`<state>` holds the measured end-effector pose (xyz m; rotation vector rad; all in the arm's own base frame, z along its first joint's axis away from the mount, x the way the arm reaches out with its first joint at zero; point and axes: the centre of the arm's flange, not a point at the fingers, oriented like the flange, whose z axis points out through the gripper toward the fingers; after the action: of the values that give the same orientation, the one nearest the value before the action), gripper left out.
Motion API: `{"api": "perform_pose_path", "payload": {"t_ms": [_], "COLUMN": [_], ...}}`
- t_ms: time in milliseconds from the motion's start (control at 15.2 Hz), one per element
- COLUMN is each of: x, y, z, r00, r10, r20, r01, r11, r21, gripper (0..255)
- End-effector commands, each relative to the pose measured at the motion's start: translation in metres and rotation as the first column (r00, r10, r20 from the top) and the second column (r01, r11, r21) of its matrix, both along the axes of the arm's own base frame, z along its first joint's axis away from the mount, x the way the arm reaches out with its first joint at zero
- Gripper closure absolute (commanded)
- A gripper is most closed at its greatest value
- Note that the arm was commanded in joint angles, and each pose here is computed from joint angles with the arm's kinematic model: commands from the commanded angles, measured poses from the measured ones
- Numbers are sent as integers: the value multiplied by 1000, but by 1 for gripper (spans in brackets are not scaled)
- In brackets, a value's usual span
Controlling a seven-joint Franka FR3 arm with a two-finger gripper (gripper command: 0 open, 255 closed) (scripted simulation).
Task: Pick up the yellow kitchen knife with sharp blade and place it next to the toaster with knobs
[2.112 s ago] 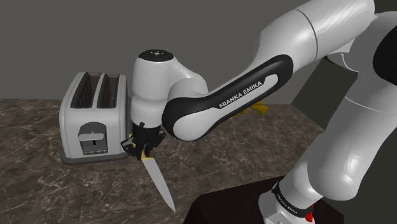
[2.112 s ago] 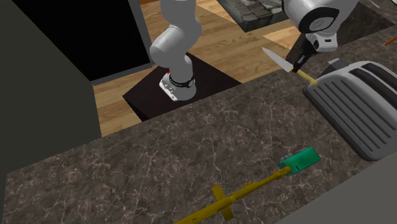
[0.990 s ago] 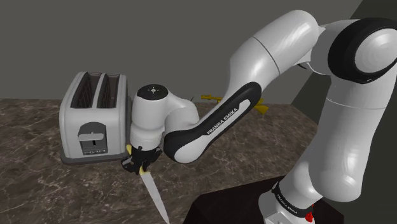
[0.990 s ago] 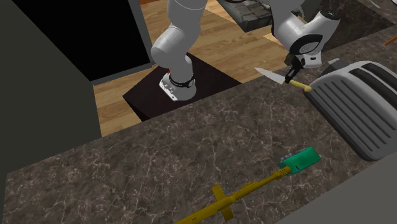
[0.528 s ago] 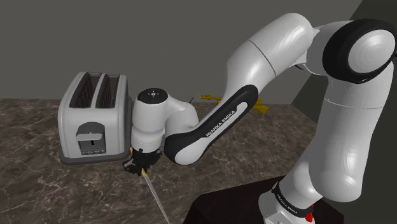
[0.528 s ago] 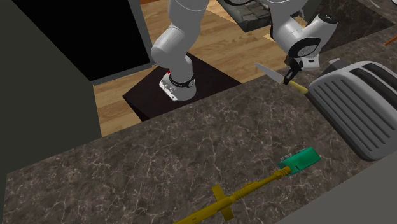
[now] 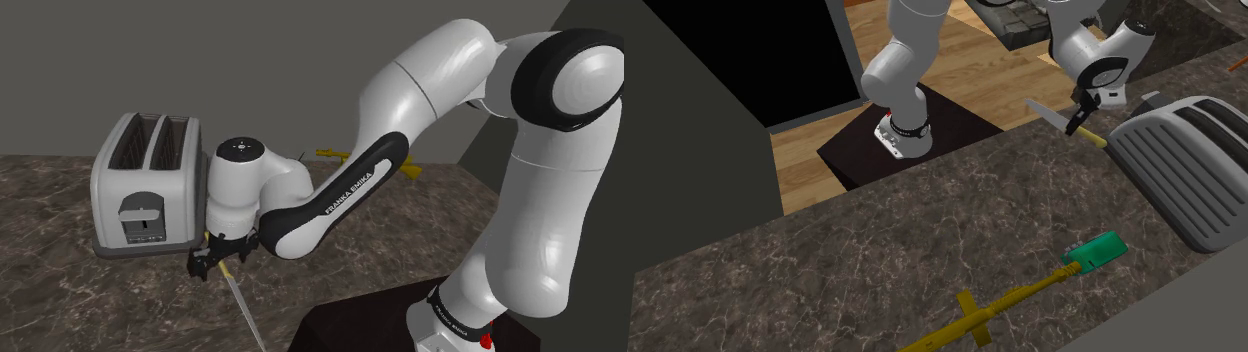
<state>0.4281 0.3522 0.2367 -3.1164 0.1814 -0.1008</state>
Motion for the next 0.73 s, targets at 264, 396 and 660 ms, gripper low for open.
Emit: {"api": "perform_pose_path", "payload": {"t_ms": [264, 396, 660], "x": [-2, -2, -2], "y": [-1, -1, -1], "z": [45, 45, 45], "r00": [1000, 1000, 1000], "r10": [0, 0, 0], "r20": [0, 0, 0], "r01": [0, 0, 0], "r11": [1000, 1000, 1000], "r21": [0, 0, 0], "gripper": [0, 0, 0]}}
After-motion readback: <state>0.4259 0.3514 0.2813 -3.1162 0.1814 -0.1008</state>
